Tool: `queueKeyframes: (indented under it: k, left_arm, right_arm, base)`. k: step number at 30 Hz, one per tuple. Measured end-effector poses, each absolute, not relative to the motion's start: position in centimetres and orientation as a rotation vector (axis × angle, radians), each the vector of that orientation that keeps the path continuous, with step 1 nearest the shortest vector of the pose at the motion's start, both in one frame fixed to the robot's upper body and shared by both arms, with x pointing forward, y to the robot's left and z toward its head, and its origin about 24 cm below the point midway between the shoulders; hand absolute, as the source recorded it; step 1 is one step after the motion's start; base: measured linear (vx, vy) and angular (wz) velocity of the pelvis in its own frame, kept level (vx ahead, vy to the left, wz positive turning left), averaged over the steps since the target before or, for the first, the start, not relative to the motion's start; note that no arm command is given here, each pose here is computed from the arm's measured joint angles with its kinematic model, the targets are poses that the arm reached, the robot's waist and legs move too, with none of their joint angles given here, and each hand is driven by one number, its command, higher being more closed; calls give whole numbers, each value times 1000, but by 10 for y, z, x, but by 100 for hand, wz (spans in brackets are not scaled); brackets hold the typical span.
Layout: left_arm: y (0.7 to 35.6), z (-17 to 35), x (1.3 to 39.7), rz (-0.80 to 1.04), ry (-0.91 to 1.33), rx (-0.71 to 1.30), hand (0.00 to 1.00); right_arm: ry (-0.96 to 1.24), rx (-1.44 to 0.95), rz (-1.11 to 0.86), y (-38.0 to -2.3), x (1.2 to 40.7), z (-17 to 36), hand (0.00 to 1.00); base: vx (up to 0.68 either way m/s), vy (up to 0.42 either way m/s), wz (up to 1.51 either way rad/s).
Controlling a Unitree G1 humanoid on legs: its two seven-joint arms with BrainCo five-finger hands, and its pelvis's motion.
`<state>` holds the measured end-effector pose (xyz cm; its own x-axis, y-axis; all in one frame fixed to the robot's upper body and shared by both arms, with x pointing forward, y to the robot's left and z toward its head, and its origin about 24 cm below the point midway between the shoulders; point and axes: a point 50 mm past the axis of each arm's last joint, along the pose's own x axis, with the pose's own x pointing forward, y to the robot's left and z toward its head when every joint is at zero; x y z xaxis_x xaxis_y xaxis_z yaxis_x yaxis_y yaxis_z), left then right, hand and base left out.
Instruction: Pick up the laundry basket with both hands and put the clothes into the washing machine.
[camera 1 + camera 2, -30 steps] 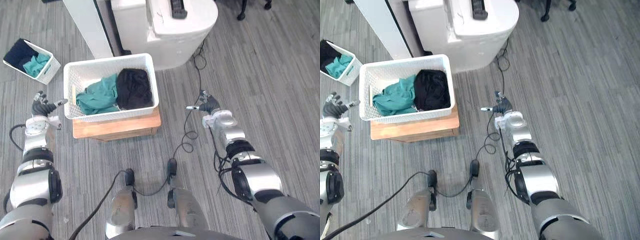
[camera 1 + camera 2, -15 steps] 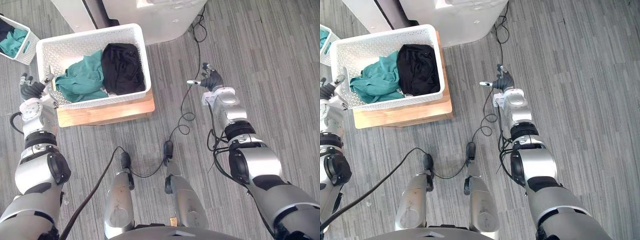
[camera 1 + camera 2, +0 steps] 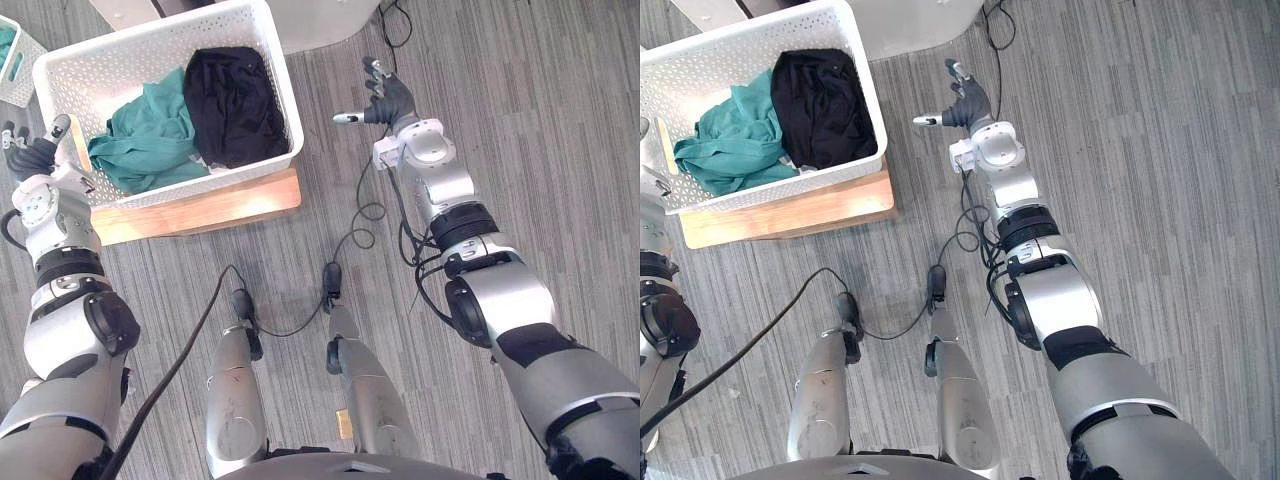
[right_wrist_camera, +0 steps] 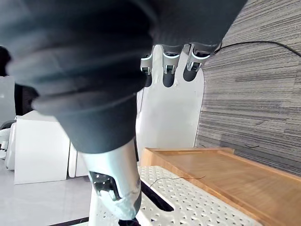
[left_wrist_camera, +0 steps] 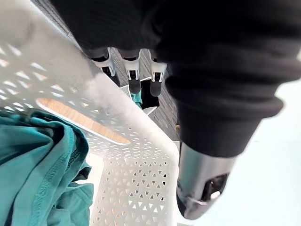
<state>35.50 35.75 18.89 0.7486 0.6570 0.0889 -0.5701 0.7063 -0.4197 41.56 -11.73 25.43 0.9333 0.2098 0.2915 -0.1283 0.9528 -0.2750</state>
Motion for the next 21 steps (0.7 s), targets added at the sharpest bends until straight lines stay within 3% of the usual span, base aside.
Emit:
queueKeyframes:
  k: [13,21]
  left_arm:
    - [339,178,365,643,-203,-414,0]
    - [329,165,368,618,-169,-472,0]
  right_arm:
    - [-340,-320,308,-66,410,254,0]
    - [-327,-318,299,-63,410,248,0]
  base:
    - [3,-56,-1]
    - [7,-12,2]
